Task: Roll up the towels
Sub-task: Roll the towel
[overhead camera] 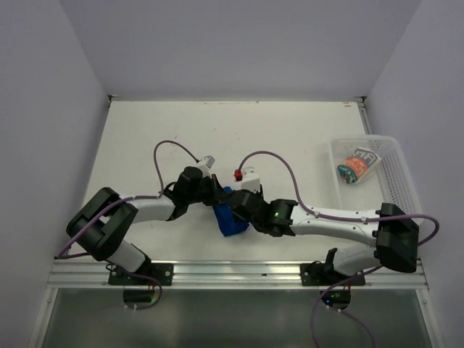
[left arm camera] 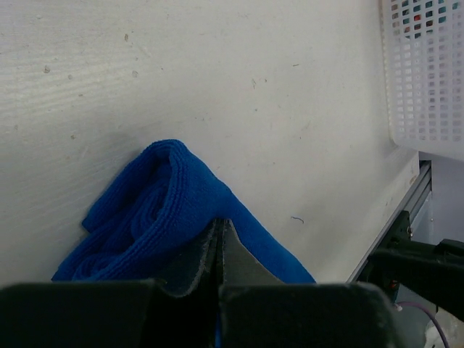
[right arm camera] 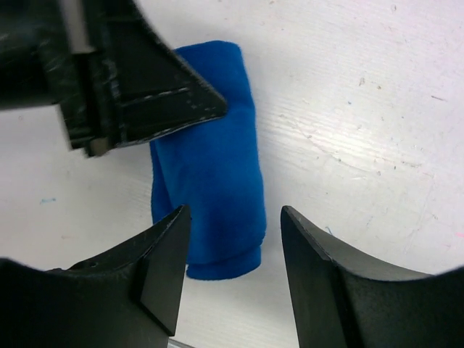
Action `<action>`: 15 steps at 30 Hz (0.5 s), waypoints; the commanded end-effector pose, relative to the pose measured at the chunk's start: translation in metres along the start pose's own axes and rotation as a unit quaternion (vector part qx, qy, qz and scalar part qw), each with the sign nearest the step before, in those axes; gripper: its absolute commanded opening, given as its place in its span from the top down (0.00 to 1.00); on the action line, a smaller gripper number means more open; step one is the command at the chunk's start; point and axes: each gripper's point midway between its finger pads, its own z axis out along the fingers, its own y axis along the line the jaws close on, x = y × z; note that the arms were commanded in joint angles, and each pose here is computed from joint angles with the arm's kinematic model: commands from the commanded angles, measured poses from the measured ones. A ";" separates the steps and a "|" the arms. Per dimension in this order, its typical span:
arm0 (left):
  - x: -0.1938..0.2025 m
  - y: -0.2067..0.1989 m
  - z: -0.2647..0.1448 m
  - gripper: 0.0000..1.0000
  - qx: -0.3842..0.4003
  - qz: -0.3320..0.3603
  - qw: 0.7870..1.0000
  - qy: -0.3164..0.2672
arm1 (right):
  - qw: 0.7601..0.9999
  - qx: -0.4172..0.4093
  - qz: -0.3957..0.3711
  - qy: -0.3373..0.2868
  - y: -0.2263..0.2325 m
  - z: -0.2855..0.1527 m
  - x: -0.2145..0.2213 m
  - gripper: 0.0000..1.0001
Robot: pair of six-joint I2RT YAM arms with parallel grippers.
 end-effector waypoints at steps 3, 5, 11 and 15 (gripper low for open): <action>0.032 0.040 -0.010 1.00 -0.072 -0.013 0.996 0.044 | 0.992 -0.083 0.090 0.029 0.005 0.018 0.006 0.43; 0.031 0.040 -0.011 1.00 -0.072 -0.013 0.996 0.042 | 0.989 -0.094 0.102 0.050 0.004 0.025 0.016 0.43; 0.029 0.037 -0.014 1.00 -0.071 -0.010 0.997 0.039 | 0.979 -0.128 0.142 0.073 0.011 0.042 0.030 0.43; 0.028 0.039 -0.016 1.00 -0.077 -0.012 0.996 0.034 | 0.972 -0.155 0.154 0.091 0.021 0.046 0.041 0.43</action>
